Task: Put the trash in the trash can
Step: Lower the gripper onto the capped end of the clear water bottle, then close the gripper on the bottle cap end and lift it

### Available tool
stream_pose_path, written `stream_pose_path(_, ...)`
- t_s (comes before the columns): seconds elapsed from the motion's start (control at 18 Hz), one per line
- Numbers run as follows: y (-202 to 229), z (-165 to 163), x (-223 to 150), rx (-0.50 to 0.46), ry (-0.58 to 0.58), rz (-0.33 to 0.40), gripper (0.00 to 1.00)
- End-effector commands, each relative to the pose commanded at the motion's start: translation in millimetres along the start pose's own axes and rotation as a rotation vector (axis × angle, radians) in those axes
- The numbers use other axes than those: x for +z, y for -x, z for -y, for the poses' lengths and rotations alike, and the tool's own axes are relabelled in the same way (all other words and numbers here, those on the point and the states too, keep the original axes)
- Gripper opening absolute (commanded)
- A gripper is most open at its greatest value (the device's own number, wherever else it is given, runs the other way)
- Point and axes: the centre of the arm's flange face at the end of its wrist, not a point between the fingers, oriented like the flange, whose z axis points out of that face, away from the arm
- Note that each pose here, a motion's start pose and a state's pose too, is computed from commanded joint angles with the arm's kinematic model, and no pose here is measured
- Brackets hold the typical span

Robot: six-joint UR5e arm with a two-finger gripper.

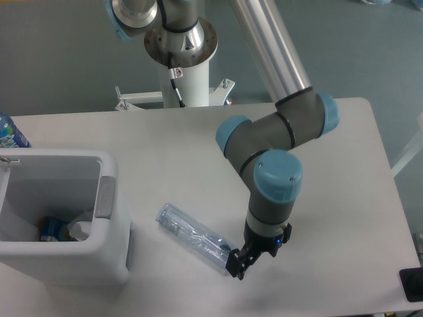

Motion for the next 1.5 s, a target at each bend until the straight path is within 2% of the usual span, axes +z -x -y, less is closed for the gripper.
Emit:
stream_pose_path(0.44, -12, -10, 21, 0.003, 0.010, 0.035, 1.00)
stream_pose_path(0.56, -11, -11, 26, -0.031, 0.008, 0.065, 0.97)
stream_pose_path(0.72, -17, -17, 34, -0.024, 0.019, 0.075, 0.93)
stream_pose_path(0.78, -17, -18, 33, -0.024, 0.019, 0.075, 0.91)
stream_pose_path(1.0, -16, -19, 33, -0.024, 0.020, 0.079, 0.72)
stream_pose_path(1.39, -15, -29, 35, -0.023, 0.038, 0.083, 0.58)
stream_pose_path(1.5, -14, -31, 36, -0.023, 0.041, 0.084, 0.51)
